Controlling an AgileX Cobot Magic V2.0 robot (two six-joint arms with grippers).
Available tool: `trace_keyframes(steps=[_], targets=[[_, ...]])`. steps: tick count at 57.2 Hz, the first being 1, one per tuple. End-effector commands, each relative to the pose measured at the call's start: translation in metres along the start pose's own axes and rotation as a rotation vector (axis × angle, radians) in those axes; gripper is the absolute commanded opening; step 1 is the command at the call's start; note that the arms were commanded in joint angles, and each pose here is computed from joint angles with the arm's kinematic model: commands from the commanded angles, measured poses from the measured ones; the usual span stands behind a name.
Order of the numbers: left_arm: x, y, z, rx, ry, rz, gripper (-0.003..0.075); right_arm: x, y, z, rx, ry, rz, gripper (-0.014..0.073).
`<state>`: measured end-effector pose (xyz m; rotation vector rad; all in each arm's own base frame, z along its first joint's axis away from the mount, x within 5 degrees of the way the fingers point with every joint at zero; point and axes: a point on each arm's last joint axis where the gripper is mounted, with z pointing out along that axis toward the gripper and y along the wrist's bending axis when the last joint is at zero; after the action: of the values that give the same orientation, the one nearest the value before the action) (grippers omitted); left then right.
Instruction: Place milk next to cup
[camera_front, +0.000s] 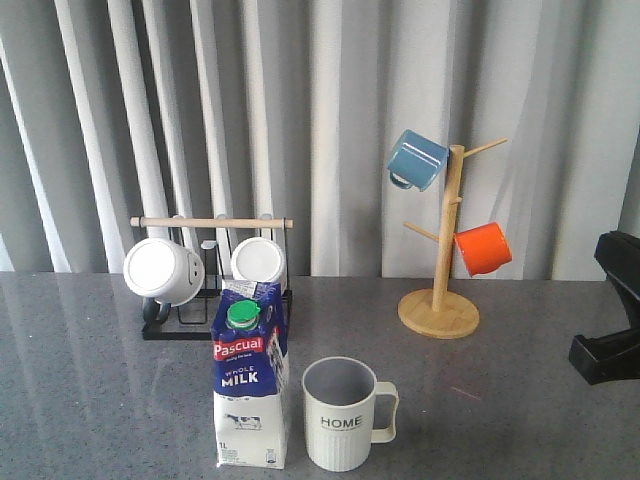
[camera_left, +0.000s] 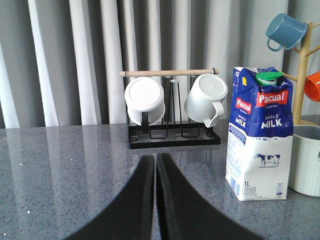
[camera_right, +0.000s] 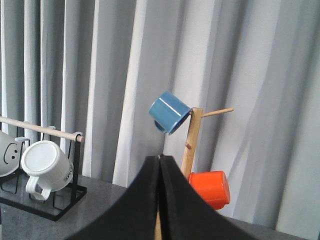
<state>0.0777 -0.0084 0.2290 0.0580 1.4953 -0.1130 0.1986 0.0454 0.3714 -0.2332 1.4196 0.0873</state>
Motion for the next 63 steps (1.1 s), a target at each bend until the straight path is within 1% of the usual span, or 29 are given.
trace_keyframes(steps=[1,3,16,24,35,63], targets=[[-0.004,0.000,-0.007,0.001,-0.134,-0.036,-0.0008,-0.019,-0.003,-0.001,0.018,-0.111,-0.008,-0.0008],[0.000,0.000,-0.010,0.007,-0.147,-0.037,-0.0008,-0.019,-0.003,-0.001,0.018,-0.111,-0.008,-0.0008],[0.009,-0.001,-0.020,0.013,-0.065,0.023,-0.0008,-0.019,-0.003,-0.001,0.018,-0.111,-0.008,-0.0008],[0.010,0.000,-0.023,0.009,-0.063,0.032,-0.0008,-0.019,-0.003,-0.001,0.018,-0.111,-0.008,-0.0008],[0.016,0.000,-0.023,0.002,-0.007,0.035,-0.0008,-0.019,-0.003,-0.001,0.018,-0.111,-0.008,-0.0008],[0.016,0.000,-0.023,0.002,-0.008,0.031,-0.0007,-0.019,-0.003,-0.001,0.018,-0.111,-0.008,-0.0008]])
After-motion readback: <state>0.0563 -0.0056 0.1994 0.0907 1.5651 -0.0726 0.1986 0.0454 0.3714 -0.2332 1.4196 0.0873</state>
